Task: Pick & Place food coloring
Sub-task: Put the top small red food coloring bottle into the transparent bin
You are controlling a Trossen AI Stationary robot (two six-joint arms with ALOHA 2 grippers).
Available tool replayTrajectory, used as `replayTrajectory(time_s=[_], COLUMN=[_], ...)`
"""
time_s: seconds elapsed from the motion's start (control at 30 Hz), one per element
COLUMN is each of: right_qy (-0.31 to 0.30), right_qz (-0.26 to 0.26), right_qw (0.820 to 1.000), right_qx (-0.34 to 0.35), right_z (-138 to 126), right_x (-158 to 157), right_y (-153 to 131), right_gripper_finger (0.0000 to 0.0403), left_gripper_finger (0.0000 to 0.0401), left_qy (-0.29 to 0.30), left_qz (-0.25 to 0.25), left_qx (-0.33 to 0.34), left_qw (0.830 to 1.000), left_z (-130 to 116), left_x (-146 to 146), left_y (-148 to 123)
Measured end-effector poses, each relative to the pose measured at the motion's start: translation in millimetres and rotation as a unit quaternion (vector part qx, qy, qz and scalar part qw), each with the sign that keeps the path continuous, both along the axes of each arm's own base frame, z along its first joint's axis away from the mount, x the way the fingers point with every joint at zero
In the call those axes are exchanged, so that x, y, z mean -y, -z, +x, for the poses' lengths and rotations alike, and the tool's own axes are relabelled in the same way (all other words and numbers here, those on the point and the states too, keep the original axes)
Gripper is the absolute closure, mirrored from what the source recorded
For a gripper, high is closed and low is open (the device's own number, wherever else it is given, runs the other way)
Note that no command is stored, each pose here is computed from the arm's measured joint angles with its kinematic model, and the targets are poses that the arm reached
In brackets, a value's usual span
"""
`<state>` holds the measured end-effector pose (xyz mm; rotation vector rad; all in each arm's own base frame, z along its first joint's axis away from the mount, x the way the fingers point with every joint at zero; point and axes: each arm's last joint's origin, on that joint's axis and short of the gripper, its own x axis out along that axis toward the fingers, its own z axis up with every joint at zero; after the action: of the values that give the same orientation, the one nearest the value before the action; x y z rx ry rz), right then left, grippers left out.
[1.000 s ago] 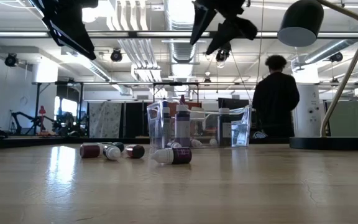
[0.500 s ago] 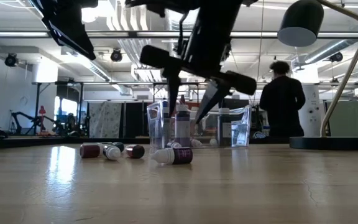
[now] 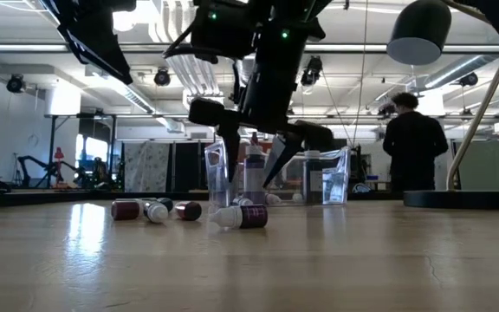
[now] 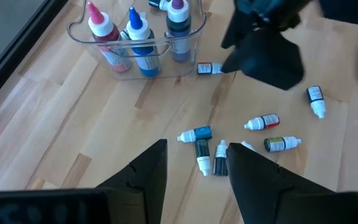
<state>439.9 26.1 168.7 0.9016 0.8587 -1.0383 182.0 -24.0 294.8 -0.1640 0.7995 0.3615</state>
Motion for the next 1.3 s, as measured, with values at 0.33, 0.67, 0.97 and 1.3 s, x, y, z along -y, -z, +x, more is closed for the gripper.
replayTrajectory(time_s=[0.33,0.67,0.97,1.3], right_qy=[-0.024,-0.028,-0.061,-0.089], right_qz=[0.007,-0.001,-0.027,-0.005], right_qw=[1.000,1.000,0.998,0.996], right_qx=[0.009,0.001,0.016,0.022], right_z=[4,0,4,13], right_x=[17,15,10,10], right_y=[2,15,28,47], right_gripper_finger=[0.0196,0.0212,0.0213,0.0215], left_gripper_finger=[0.0261,0.0261,0.0261,0.0261], left_qy=[0.000,0.000,-0.001,-0.008], left_qz=[0.000,0.000,0.000,-0.007], left_qx=[0.000,0.000,0.001,0.004], left_qw=[1.000,1.000,1.000,1.000], left_z=[0,0,0,0], left_x=[0,0,0,0], left_y=[0,0,0,0])
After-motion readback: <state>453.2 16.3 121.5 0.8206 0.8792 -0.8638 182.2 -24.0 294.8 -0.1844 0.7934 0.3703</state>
